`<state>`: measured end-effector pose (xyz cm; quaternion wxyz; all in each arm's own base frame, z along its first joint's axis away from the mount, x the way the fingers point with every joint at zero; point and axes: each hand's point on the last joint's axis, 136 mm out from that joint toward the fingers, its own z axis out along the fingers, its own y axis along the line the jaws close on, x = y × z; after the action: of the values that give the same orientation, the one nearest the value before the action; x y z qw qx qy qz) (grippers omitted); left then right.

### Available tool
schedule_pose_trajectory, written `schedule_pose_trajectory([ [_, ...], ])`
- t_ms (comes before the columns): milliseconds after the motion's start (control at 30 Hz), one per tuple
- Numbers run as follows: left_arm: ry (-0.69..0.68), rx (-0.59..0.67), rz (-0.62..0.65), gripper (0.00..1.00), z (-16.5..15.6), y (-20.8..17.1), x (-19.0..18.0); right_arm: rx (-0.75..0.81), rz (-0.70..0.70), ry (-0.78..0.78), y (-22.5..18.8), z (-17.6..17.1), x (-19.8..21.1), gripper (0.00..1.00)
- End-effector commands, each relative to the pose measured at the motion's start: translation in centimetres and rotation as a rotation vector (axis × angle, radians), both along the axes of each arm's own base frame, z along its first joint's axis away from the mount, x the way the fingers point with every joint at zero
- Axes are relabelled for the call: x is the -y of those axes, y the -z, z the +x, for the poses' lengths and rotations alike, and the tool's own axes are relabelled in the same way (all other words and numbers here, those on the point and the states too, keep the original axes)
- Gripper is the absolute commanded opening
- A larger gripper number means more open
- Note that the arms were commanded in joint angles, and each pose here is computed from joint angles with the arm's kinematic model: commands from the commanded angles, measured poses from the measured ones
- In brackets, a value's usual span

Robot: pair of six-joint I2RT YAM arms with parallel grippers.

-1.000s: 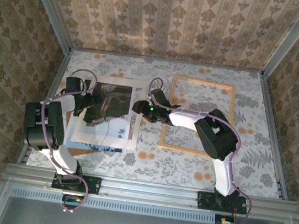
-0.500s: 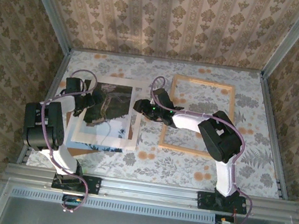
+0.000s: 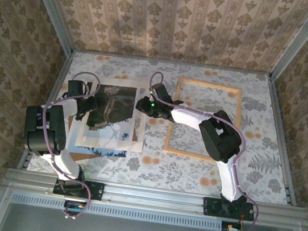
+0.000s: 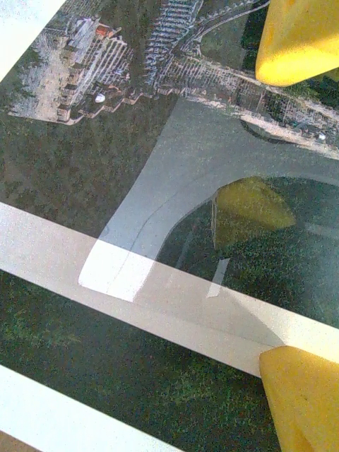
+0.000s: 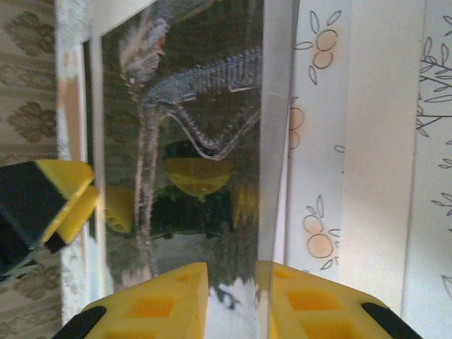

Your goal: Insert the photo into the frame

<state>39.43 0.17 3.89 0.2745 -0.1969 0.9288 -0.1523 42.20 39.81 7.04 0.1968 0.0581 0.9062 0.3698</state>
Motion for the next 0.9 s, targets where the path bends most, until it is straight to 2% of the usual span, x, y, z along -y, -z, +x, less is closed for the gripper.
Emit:
schedule_pose_trajectory([
  [0,-0.003,-0.134,-0.071,0.97,-3.1,2.7,1.1,-0.052,-0.126,-0.028,2.2,-0.8,0.3,0.24],
  [167,-0.005,-0.128,-0.073,0.97,-3.0,2.7,1.1,-0.044,-0.163,-0.056,2.5,-0.4,0.1,0.21],
  [433,-0.01,-0.114,-0.07,1.0,-2.5,2.3,1.0,-0.043,-0.152,-0.067,1.5,0.3,0.0,0.01],
  [500,-0.02,-0.087,-0.072,1.0,-1.9,1.3,0.8,-0.023,-0.124,-0.075,0.2,0.4,0.3,0.0],
  [567,-0.034,-0.028,-0.081,1.0,-1.0,-0.7,0.8,0.004,-0.076,-0.096,-1.9,0.3,0.8,0.0],
  [667,-0.084,0.121,-0.081,1.0,0.2,-5.8,0.3,0.074,0.028,-0.125,-6.5,0.0,2.5,0.0],
  [800,-0.137,0.32,-0.091,1.0,0.5,-13.1,-0.1,0.137,0.118,-0.111,-11.8,-1.0,8.3,0.0],
  [867,-0.112,0.364,-0.094,0.99,0.2,-14.8,1.1,0.159,0.115,-0.09,-13.6,-1.6,11.9,0.0],
])
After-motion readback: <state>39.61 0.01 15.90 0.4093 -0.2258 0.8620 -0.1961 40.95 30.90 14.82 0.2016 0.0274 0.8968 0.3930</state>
